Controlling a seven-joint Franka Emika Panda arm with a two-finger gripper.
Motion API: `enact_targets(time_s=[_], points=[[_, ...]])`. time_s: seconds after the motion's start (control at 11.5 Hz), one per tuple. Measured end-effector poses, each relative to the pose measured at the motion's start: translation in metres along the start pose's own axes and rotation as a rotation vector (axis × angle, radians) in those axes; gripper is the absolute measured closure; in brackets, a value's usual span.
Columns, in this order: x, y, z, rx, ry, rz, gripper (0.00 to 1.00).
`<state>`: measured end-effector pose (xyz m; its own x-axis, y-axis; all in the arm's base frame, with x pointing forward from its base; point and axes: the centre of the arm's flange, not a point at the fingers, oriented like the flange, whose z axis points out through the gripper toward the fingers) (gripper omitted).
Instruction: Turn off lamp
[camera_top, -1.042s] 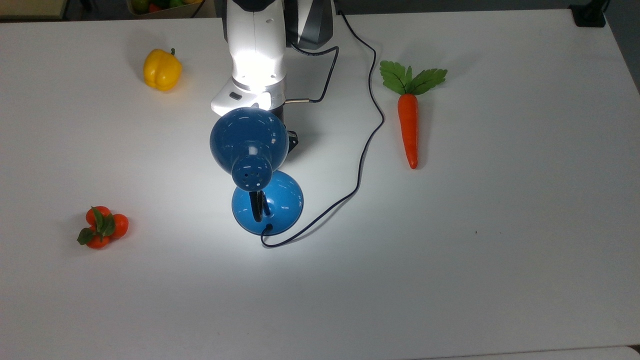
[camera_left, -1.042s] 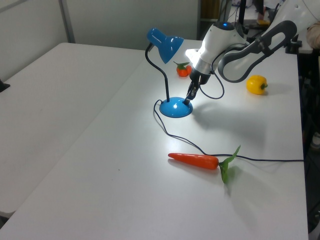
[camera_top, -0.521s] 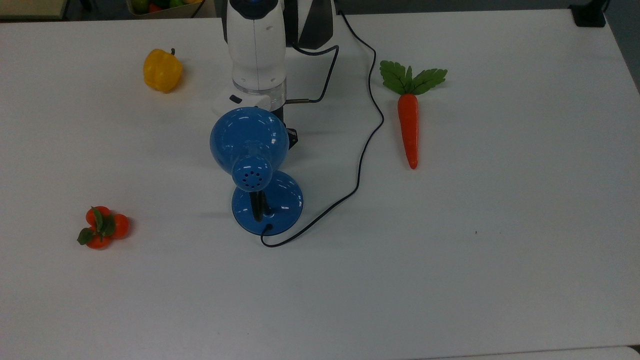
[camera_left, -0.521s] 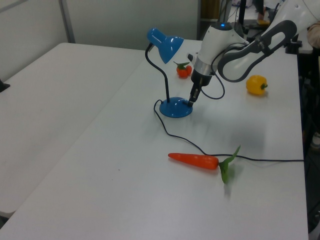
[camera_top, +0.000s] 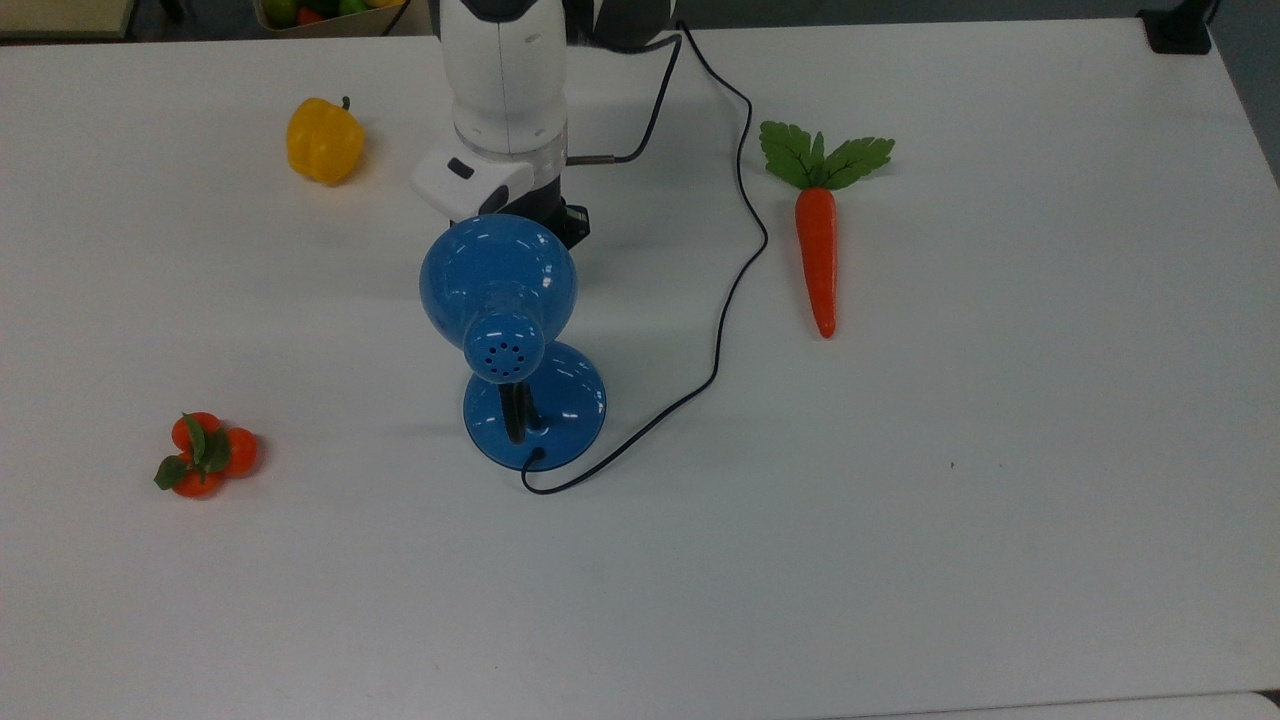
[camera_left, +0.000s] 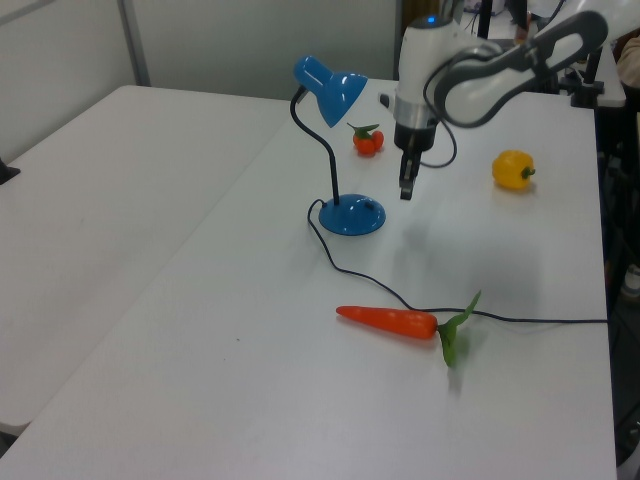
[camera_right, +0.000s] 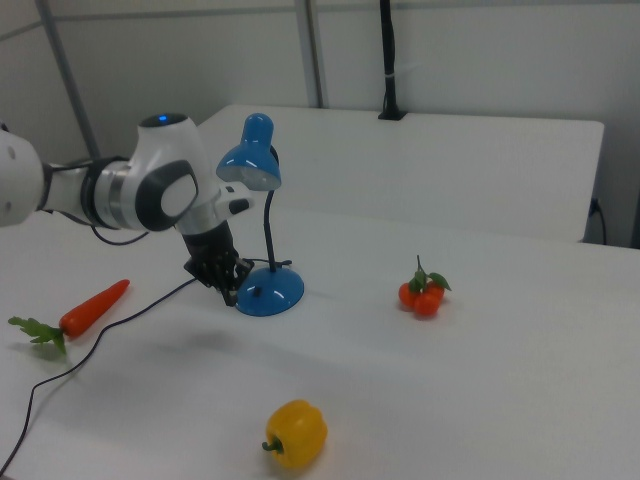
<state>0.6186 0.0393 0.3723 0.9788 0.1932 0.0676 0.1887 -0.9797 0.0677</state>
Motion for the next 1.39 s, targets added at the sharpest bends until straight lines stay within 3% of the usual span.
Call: enact_targets(time_s=[0.52,1.04,1.39], points=[[-0.018,0.006,-0.104,-0.005,-0.098,0.014,0.99],[-0.037,0.002,-0.213,-0.013,-0.088,0.018,0.99],[-0.054,-0.001,-0.241,-0.015,-0.075,0.019,0.96]])
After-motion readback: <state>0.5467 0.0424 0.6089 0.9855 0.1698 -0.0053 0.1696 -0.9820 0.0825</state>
